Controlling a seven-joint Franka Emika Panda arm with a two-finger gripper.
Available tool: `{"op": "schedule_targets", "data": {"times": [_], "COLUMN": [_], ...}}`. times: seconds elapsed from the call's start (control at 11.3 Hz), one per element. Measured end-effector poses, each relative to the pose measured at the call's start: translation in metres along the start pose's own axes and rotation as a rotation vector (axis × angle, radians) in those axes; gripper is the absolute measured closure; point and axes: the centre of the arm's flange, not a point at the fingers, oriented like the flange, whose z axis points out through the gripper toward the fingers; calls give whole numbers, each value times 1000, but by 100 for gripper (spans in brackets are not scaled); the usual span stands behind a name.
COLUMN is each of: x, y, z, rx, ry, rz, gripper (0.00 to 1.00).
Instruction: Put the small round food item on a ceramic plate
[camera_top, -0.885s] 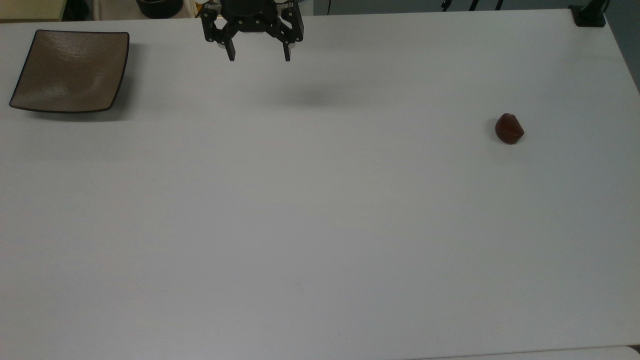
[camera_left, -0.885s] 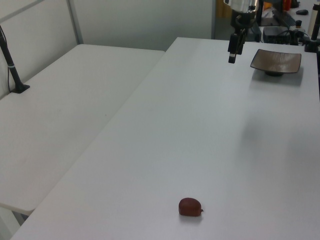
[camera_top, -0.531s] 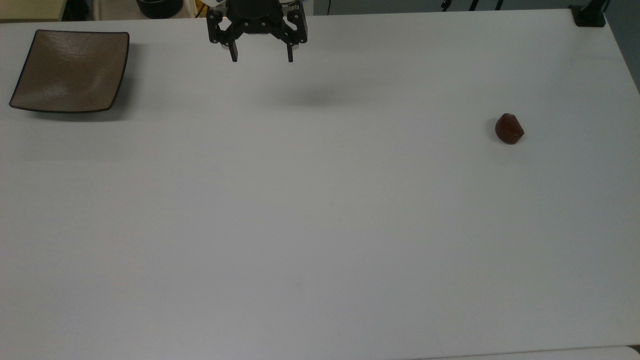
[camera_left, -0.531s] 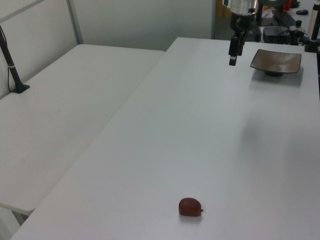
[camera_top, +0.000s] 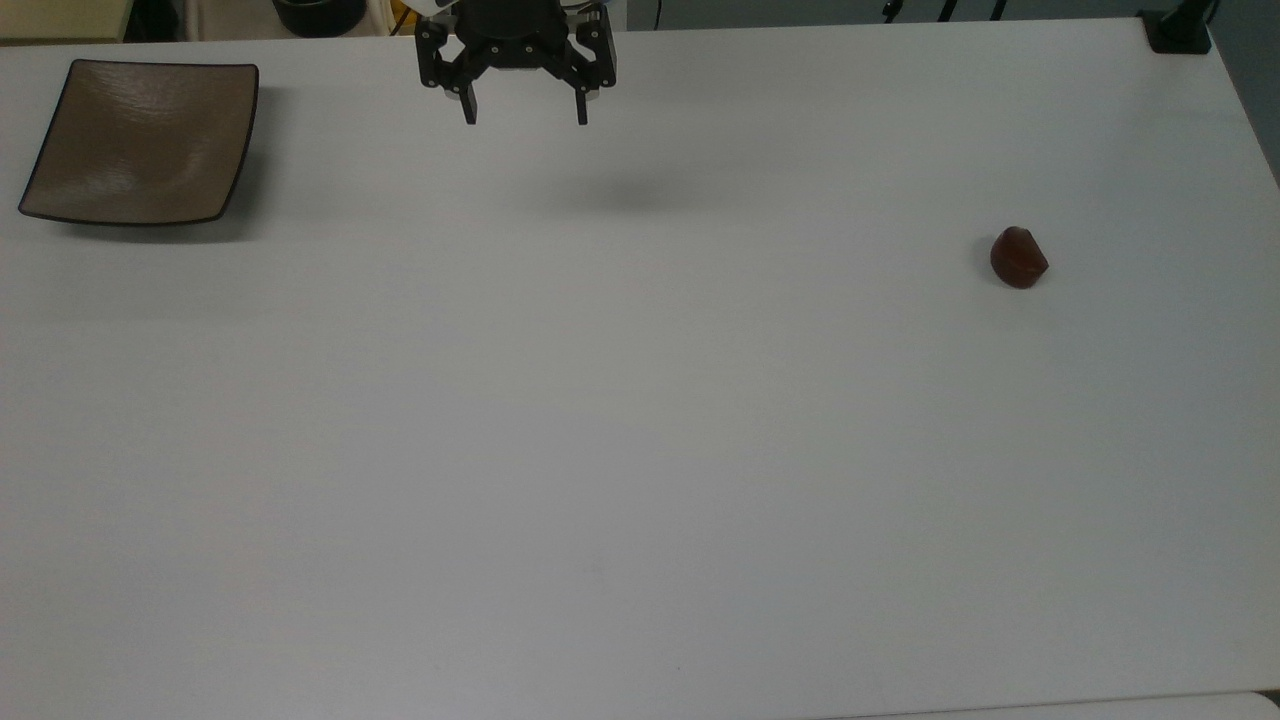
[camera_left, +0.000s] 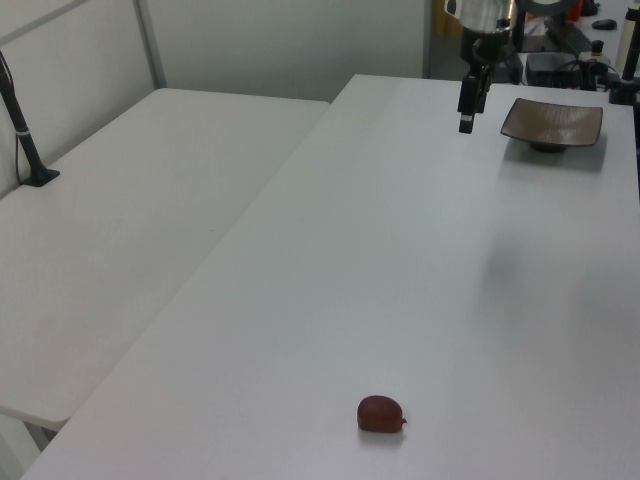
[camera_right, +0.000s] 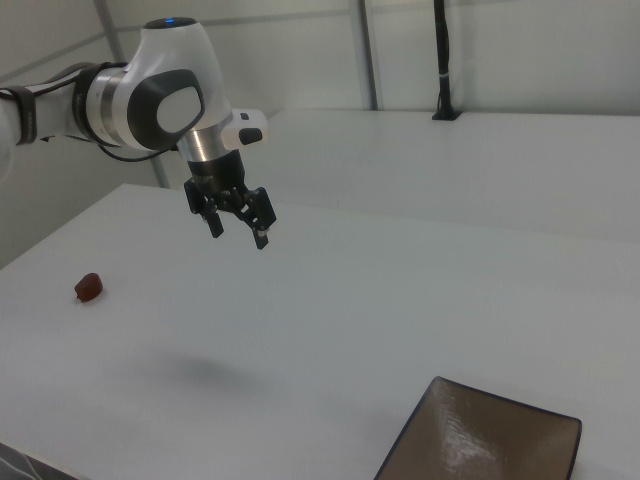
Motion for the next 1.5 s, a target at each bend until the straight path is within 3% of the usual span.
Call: {"op": "schedule_targets", "data": {"times": [0.89,1.15,1.5], "x": [1,2,18], "y": [-8,-62,-190], "z": [-4,-5,9], "rx": [1,9,72], "ry": [8,20,53], "rz": [-5,-59,-129], "gripper": [0,0,0]}}
